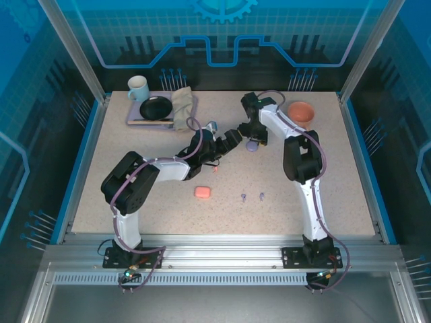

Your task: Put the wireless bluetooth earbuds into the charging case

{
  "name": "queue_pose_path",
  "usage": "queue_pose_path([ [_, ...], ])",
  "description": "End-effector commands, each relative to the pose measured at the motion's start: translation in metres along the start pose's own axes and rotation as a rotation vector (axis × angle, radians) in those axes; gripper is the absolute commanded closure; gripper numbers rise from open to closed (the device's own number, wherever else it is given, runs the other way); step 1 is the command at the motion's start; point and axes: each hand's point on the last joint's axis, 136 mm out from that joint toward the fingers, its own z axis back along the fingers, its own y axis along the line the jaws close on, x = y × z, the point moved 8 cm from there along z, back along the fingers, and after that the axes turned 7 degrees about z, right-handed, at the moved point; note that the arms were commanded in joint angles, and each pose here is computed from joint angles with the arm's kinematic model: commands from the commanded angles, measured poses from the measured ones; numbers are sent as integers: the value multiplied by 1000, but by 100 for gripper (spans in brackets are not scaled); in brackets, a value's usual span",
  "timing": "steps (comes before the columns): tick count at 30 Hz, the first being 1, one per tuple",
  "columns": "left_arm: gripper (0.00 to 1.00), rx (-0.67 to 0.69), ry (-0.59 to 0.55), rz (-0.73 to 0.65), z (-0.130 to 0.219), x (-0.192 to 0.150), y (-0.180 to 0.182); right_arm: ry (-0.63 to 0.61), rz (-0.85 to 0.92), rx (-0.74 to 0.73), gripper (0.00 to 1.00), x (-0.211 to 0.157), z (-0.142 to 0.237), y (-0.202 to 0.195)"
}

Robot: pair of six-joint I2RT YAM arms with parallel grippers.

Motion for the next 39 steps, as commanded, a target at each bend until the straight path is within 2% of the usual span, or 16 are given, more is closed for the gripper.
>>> queue_pose_path([
  [1, 3, -52, -6, -20, 8, 6, -19, 49, 108, -69, 21, -9, -12, -1],
  [7, 3, -58, -6, -18, 9, 6, -20, 73, 148, -128, 22, -13, -21, -7],
  [22, 3, -50, -7, -15, 10, 4, -17, 114, 137, -117, 28, -21, -43, -6],
  [31, 2, -53, -6, -17, 10, 5, -18, 132, 138, -108, 40, -21, -50, -5],
  [35, 2, -51, -2, -14, 10, 4, -17, 133, 137, -98, 47, -22, -47, -5],
  [39, 2, -53, 6, -15, 10, 3, -17, 120, 118, -80, 50, -23, -38, -4],
])
